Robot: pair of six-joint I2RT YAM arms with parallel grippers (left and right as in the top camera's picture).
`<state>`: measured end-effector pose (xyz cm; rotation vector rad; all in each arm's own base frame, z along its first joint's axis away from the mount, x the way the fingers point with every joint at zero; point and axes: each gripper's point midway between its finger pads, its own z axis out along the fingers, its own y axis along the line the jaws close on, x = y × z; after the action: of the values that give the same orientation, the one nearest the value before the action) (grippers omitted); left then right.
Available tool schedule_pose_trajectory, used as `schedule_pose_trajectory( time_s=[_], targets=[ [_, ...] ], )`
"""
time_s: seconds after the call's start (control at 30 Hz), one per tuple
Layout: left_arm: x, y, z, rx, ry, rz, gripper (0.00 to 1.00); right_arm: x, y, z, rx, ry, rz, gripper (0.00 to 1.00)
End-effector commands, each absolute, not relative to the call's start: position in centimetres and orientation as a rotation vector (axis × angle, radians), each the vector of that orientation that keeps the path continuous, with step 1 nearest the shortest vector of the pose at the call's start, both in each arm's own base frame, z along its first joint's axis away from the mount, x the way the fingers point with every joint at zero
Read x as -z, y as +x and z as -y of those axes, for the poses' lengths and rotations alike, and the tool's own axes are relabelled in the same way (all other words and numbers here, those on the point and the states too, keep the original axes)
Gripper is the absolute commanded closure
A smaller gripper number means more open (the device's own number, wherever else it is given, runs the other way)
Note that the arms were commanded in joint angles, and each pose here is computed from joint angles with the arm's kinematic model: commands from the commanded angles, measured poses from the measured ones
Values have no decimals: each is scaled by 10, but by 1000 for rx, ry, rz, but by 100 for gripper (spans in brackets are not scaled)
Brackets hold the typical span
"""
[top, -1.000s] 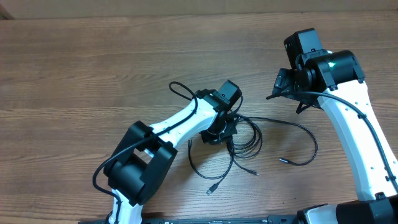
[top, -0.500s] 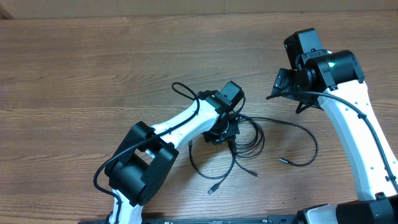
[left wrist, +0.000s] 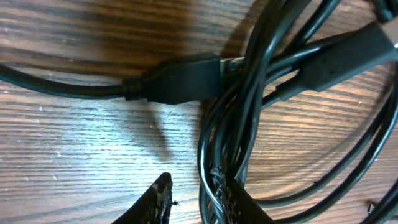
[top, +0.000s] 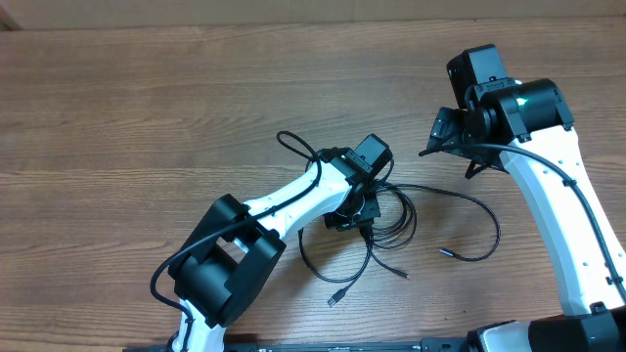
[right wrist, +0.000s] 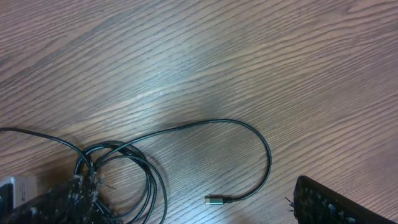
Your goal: Untangle cables
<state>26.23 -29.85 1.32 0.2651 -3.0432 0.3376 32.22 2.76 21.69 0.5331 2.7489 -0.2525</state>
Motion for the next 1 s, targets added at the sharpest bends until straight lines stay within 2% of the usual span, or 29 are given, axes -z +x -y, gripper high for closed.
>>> schedule_pose_trajectory(
  time_s=[0.0,0.97],
  targets=[
    [-4,261,289,-251,279,3061,71,-226,324,-27,231,547,-2718,0],
    [2,262,295,-256,280,3094,65,-225,324,-29,218,547,-2723,0]
  ],
)
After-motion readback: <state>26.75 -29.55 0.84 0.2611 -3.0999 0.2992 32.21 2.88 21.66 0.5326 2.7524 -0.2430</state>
